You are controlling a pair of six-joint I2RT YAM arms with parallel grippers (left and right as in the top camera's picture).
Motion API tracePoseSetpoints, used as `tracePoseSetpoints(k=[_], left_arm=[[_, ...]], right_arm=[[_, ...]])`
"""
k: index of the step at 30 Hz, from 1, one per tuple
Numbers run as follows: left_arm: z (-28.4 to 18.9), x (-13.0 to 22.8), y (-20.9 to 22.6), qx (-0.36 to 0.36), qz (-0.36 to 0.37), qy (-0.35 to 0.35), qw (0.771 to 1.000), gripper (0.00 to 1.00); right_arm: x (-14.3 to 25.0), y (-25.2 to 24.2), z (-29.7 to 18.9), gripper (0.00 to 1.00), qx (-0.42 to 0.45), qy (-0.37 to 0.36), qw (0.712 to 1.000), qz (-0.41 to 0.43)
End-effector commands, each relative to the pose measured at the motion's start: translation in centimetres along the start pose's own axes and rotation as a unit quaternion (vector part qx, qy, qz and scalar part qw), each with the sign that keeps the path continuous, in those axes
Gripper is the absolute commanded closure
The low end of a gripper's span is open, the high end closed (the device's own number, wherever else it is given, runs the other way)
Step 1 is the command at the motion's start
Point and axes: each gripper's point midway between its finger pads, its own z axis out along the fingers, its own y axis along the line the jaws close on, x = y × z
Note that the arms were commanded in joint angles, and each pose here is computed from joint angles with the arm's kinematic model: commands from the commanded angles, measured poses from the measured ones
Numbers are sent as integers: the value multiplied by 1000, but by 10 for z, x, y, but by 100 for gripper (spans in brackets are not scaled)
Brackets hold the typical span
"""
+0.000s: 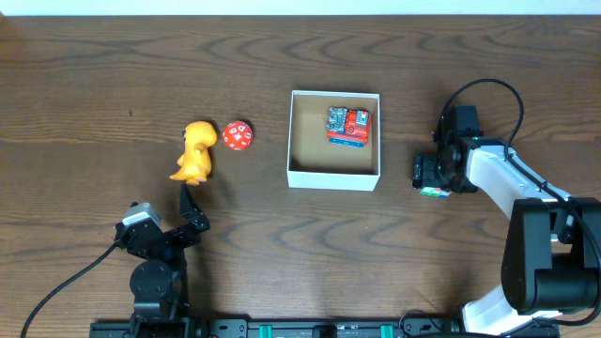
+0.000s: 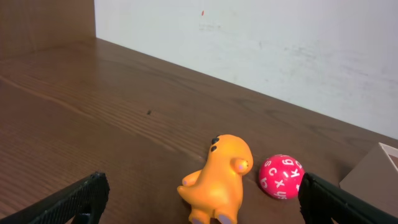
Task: Pack container
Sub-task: 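Lower the right gripper and grasp the Rubik's cube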
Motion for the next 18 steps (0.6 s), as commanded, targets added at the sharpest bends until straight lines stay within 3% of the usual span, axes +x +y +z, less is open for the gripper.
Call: tracePoseSetpoints(k=[1,7,18], left_arm=[[2,14,5,-7,1,15,1000,2],[2,14,5,-7,1,15,1000,2],[2,14,5,-7,1,15,1000,2]], right_arm=[[4,-3,3,19,14,8,1000,-7],[6,-4,0,27,16,16,1000,-8],[-14,-1,-21,28,15,11,1000,-7]])
